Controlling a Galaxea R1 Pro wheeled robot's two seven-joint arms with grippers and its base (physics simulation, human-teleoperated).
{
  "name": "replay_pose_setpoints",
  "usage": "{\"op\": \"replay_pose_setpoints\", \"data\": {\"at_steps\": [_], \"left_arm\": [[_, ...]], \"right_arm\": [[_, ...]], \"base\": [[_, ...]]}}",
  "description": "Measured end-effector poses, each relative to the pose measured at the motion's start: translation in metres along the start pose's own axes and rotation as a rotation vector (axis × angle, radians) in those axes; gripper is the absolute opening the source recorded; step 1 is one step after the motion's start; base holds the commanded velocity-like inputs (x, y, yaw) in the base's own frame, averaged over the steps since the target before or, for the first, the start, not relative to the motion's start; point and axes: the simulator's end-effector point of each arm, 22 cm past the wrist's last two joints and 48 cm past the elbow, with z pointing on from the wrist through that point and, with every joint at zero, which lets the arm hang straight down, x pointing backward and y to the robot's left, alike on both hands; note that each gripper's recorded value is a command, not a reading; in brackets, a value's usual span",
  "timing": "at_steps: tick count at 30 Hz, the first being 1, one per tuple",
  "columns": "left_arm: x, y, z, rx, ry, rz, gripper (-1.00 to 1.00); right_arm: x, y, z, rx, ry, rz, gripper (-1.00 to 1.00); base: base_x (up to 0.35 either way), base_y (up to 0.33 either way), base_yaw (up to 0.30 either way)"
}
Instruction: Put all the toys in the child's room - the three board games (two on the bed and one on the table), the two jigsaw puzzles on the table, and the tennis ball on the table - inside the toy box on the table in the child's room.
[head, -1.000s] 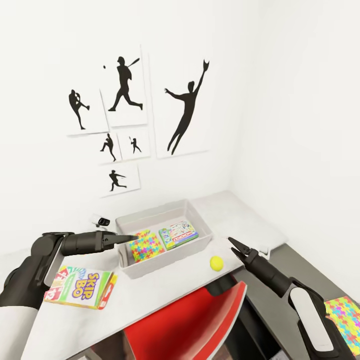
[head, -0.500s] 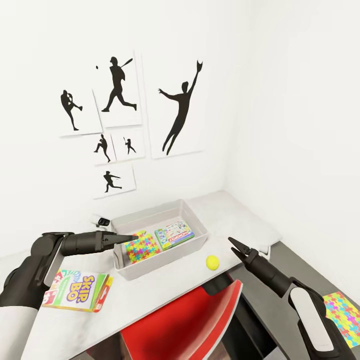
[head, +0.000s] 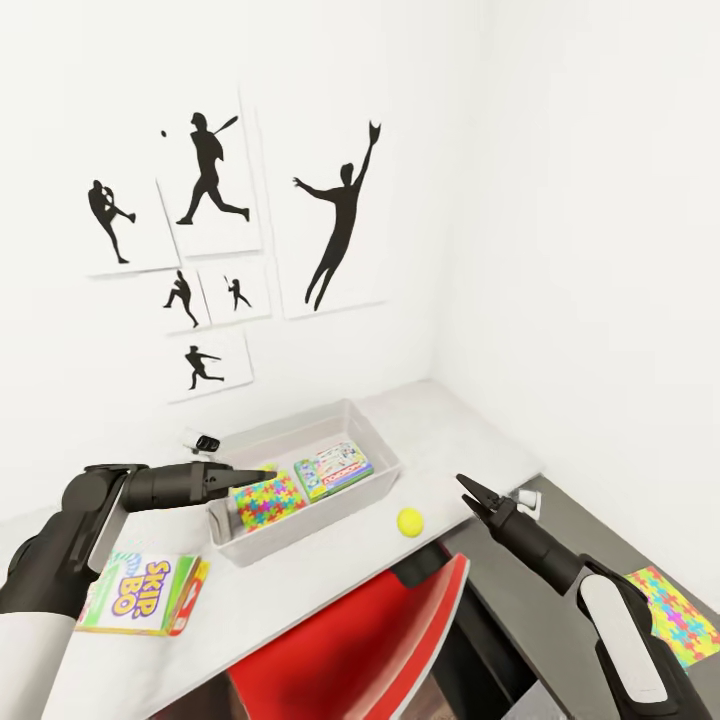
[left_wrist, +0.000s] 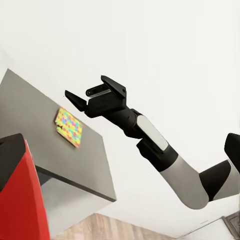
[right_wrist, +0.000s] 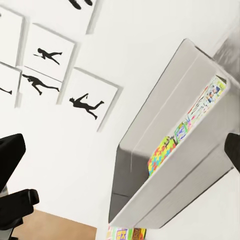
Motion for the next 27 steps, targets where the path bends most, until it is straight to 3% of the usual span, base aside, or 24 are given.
{"op": "replay_pose_setpoints", "data": {"at_steps": [10,27], "left_arm": [[0.0002,0.0005,-0.0005,-0.001,0.0,-0.001,1.0],[0.0001,0.0003,-0.0006,0.0,0.0,-0.001,1.0]], "right_arm": [[-0.0002,-0.0003,0.0002,0.0,-0.001,0.0,1.0],[-0.0001,-0.0004,-0.0002,0.001,0.003,0.001,1.0]], "base": [[-0.107,0.0,-0.224],[-0.162,0.0,-0.021]]}}
